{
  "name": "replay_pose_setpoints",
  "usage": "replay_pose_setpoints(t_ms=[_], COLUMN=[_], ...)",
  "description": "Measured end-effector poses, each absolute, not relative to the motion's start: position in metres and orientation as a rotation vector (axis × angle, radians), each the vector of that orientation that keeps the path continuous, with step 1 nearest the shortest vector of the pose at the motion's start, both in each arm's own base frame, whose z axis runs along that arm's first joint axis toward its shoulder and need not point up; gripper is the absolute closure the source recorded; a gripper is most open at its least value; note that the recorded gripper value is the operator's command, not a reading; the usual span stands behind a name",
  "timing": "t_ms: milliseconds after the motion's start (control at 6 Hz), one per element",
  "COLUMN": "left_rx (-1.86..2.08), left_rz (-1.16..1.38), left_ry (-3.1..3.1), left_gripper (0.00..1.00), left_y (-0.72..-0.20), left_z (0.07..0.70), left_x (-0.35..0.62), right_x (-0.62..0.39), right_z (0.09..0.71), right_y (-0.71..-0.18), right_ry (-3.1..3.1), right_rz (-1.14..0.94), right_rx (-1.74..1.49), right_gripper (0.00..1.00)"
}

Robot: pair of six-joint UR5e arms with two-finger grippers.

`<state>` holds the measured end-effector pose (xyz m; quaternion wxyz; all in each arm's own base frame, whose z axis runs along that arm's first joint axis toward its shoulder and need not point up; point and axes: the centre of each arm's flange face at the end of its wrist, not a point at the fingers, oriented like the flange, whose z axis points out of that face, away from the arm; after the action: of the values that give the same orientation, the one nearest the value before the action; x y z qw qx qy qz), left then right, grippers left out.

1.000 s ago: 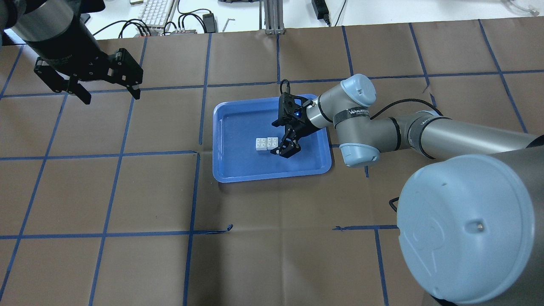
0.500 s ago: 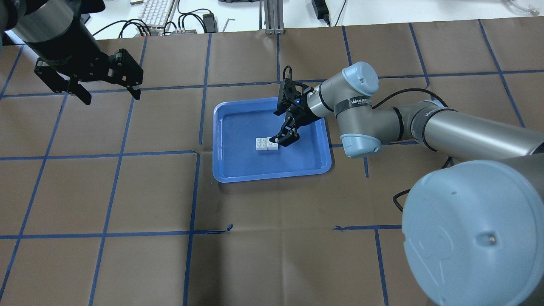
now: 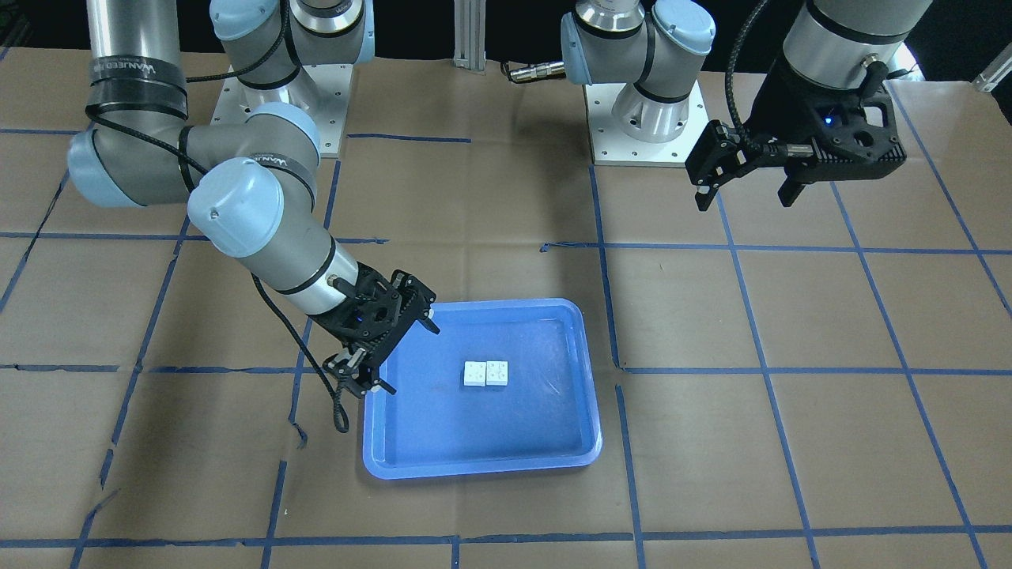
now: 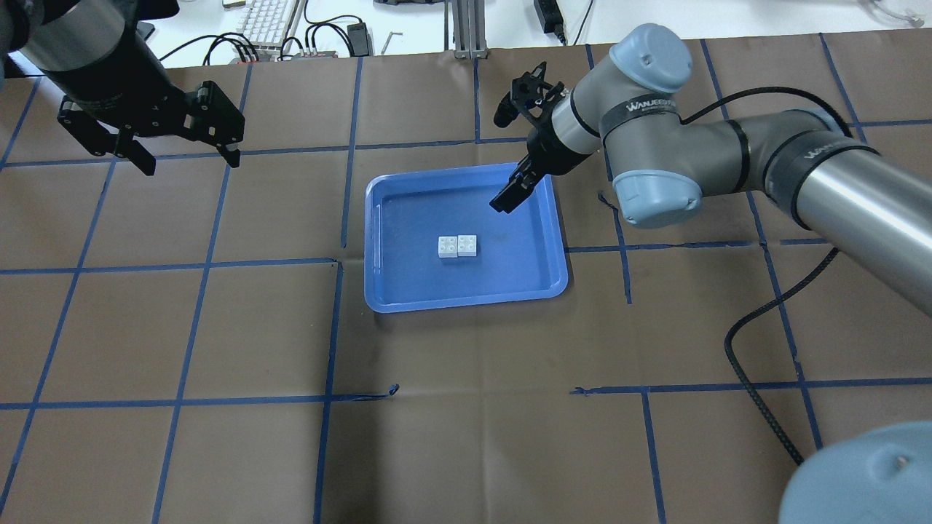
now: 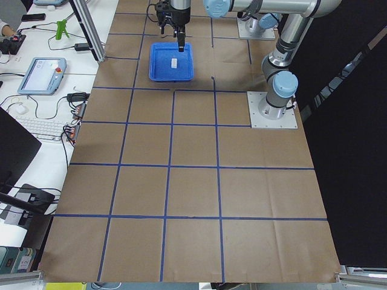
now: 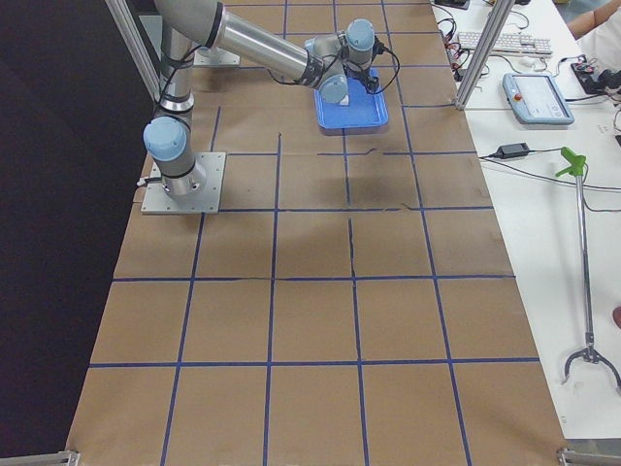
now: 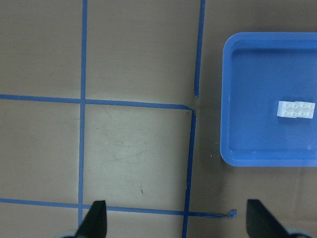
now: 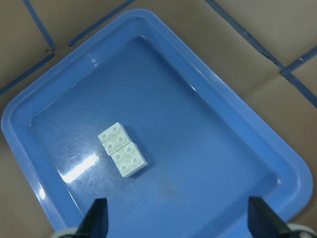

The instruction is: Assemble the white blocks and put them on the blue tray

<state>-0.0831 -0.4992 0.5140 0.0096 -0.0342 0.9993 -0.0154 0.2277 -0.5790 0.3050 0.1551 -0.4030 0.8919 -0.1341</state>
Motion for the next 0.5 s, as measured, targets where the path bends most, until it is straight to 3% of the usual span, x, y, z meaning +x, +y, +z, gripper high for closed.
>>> replay_pose_setpoints(t_ms=[500], left_rx=[-0.107], left_rz=[-0.052], left_ry=[3.119], left_gripper=[0.01], left_y=[-0.499], left_z=[0.515], left_x=[-0.083], right_x=[0.164], right_z=[0.393], right_y=[-0.566], right_ry=[2.959], right_rz=[-0.101], right_rx=[-0.559], right_gripper=[0.0])
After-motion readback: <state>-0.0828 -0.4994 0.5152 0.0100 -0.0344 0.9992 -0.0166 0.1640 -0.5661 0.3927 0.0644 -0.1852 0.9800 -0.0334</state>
